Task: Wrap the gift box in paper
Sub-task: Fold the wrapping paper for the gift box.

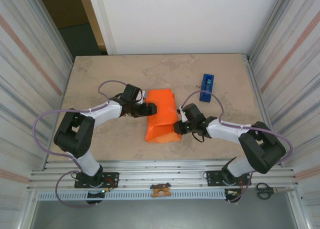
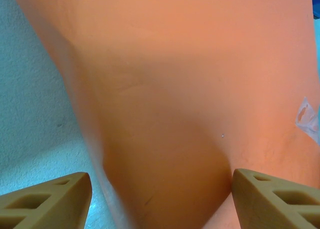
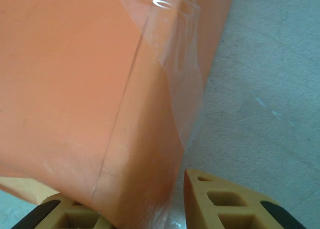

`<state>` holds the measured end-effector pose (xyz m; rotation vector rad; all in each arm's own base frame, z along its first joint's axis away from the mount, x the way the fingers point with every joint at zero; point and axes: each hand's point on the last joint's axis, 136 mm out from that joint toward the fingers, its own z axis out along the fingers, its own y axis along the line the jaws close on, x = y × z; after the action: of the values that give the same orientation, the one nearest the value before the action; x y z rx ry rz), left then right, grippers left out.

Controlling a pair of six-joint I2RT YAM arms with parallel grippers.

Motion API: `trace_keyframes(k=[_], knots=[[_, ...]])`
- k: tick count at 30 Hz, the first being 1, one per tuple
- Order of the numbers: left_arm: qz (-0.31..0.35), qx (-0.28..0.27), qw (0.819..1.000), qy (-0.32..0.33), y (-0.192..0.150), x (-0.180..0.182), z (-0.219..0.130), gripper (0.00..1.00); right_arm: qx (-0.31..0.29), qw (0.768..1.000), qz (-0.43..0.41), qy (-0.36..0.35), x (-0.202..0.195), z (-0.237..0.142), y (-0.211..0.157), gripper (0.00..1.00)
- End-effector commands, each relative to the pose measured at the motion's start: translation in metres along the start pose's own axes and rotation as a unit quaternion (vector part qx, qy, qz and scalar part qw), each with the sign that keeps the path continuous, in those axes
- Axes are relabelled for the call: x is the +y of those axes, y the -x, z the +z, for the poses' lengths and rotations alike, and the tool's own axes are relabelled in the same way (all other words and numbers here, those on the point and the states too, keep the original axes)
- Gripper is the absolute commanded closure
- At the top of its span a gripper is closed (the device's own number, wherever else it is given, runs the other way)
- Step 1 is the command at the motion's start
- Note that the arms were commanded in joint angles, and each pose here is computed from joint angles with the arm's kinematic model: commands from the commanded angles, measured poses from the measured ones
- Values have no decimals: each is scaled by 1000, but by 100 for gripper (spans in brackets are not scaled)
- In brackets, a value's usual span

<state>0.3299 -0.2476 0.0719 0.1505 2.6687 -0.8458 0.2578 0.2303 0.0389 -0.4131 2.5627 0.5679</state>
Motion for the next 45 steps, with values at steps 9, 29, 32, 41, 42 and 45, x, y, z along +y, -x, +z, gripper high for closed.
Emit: trace_keyframes(k=[9,29,32,41,42,45], knots=[[4,22,1000,7,-11,6,3,27,-6,998,36,-51,-2,16,4,79],[-1,23,1000,5,-11,6,4,28,3,997,35,-74,5,13,2,100],[-3,24,1000,6,-11,7,4,28,8,997,34,-74,6,11,1,97],[-6,27,1000,8,-12,9,4,29,26,995,31,-87,-2,-1,-17,78],[-7,27,1000,8,-12,9,4,29,28,996,30,-84,0,-2,-18,78],[-9,28,1000,9,-12,10,5,29,35,996,30,-83,1,-3,-24,77]])
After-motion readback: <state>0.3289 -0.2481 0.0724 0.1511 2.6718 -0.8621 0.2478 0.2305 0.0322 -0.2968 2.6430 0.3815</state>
